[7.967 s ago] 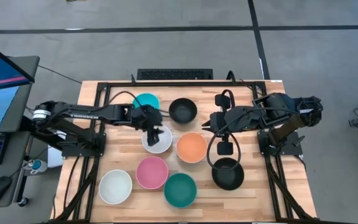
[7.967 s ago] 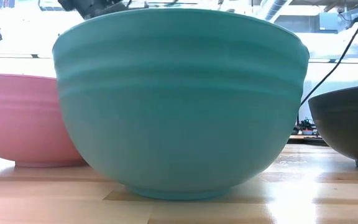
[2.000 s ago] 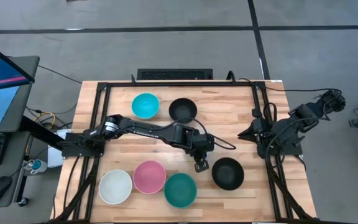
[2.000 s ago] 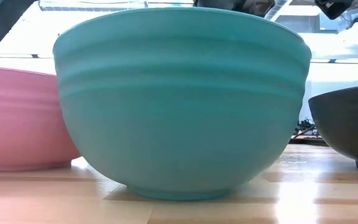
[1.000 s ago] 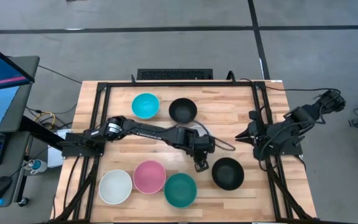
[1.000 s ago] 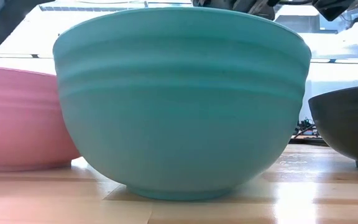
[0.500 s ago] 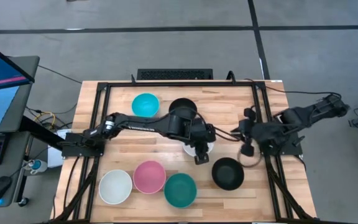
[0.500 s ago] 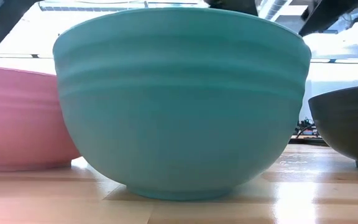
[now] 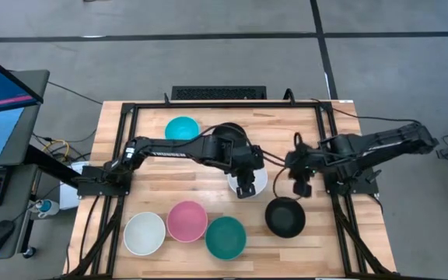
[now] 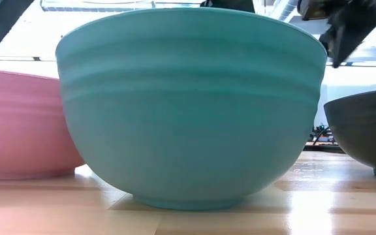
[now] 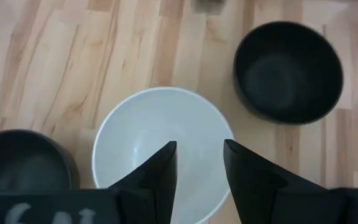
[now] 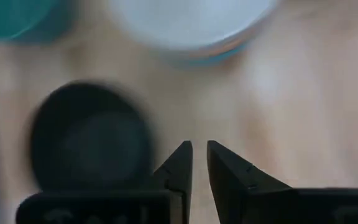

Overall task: Nest bowls inside each other
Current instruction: Stack the bottom black bowl on top of the white bowl

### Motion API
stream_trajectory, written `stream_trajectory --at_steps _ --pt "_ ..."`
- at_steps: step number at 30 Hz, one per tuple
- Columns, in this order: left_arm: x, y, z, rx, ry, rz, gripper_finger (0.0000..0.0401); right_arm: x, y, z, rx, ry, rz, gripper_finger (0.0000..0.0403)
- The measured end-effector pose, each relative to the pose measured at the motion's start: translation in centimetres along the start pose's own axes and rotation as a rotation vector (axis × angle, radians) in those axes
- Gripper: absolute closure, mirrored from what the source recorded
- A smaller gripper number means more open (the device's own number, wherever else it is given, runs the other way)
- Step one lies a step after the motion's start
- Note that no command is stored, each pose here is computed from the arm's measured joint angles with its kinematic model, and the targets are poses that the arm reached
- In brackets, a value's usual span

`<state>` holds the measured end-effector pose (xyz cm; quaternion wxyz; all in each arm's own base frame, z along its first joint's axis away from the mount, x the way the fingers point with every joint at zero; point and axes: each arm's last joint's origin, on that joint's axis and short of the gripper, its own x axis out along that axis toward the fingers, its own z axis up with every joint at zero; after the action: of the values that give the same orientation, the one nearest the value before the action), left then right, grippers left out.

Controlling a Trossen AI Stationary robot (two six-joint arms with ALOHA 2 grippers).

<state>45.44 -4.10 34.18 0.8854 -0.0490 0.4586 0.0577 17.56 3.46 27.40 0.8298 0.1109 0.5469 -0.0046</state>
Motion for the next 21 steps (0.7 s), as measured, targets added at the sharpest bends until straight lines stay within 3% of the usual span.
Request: stream_trajectory --at_steps 6,16,21 --pt "0.0 0.1 -0.2 0.012 0.025 0.006 0.0277 0.1 1.1 -0.4 -0.004 0.060 0.129 0.0313" --pt "0.0 -0.3 -0.2 0.008 0.021 -0.030 0.0277 3.0 2.4 0.1 0.080 0.184 0.062 0.0197" --pt "-0.1 -1.1 -0.4 0.039 0.023 -0.040 0.0277 5.5 2.9 0.4 0.068 0.275 0.006 0.0172"
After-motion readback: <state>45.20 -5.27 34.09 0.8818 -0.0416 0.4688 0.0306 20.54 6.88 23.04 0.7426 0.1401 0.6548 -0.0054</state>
